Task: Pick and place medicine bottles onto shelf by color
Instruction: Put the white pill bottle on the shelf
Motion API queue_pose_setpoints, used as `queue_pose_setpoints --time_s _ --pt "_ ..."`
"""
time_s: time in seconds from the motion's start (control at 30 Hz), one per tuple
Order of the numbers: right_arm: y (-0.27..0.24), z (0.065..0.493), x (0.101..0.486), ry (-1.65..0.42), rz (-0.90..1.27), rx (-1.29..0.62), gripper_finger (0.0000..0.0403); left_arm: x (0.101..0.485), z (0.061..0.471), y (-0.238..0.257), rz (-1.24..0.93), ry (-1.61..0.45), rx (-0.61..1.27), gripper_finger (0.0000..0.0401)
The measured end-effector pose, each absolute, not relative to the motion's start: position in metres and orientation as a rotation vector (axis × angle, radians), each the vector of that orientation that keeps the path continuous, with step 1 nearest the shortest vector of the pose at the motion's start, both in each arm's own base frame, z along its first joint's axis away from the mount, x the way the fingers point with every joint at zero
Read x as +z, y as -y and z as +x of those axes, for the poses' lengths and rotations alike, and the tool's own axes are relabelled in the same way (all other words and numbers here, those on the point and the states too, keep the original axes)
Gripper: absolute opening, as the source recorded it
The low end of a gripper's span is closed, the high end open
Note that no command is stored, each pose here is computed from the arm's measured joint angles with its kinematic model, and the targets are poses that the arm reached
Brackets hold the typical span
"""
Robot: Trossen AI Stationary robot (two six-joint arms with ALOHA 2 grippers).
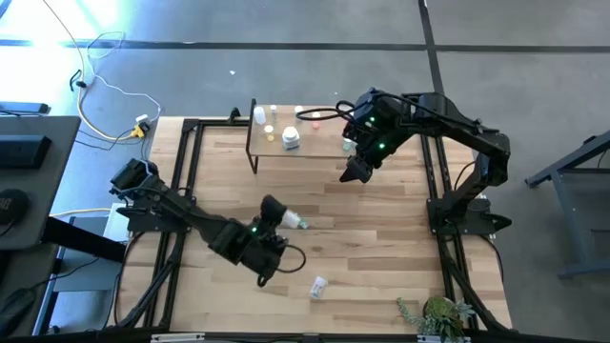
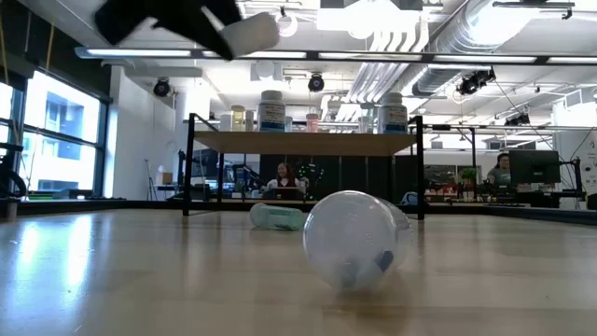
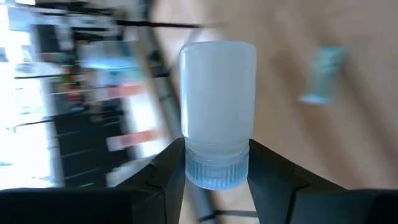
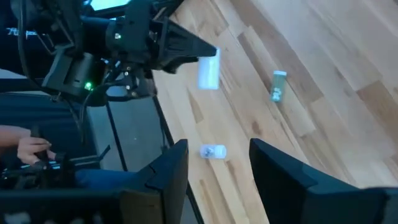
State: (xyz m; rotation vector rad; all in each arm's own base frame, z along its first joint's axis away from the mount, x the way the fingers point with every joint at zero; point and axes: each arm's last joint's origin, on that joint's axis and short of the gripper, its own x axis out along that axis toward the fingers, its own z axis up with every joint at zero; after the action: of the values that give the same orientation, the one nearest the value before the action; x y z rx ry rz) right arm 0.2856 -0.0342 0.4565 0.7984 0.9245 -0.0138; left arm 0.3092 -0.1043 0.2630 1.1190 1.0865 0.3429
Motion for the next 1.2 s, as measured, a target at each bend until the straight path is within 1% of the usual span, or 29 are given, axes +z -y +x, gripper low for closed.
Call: queue_pose_setpoints --time_s 0.13,0.3,0.47,0.57,0.73,0.93,1.2 --pt "0.034 0.286 0.458 -0.917 0.814 0.01 0.0162 0.275 0.321 0.095 1.256 -1.048 0.455 0.0133" --pt "0.034 0.29 0.458 -0.902 0.851 0.005 0.0178 0.287 0.339 0.086 1.317 -0.986 0.533 0.0133" --pt "0.034 0.292 0.458 -0.897 0.862 0.034 0.0201 0.298 0.352 0.082 1.338 -0.924 0.564 0.0133" --pt "0.034 0.296 0.454 -0.922 0.903 0.054 0.0208 0.305 0.358 0.08 1.352 -0.891 0.583 0.0133" --pt "0.035 0.313 0.441 -0.979 0.94 0.093 0.0209 0.315 0.364 0.077 1.386 -0.85 0.609 0.0133" --pt "0.038 0.324 0.432 -1.001 0.932 0.116 0.0209 0.323 0.368 0.078 1.405 -0.813 0.627 0.0133" --pt "0.039 0.34 0.423 -1.013 0.986 0.234 0.0209 0.33 0.37 0.079 1.427 -0.782 0.64 0.0133"
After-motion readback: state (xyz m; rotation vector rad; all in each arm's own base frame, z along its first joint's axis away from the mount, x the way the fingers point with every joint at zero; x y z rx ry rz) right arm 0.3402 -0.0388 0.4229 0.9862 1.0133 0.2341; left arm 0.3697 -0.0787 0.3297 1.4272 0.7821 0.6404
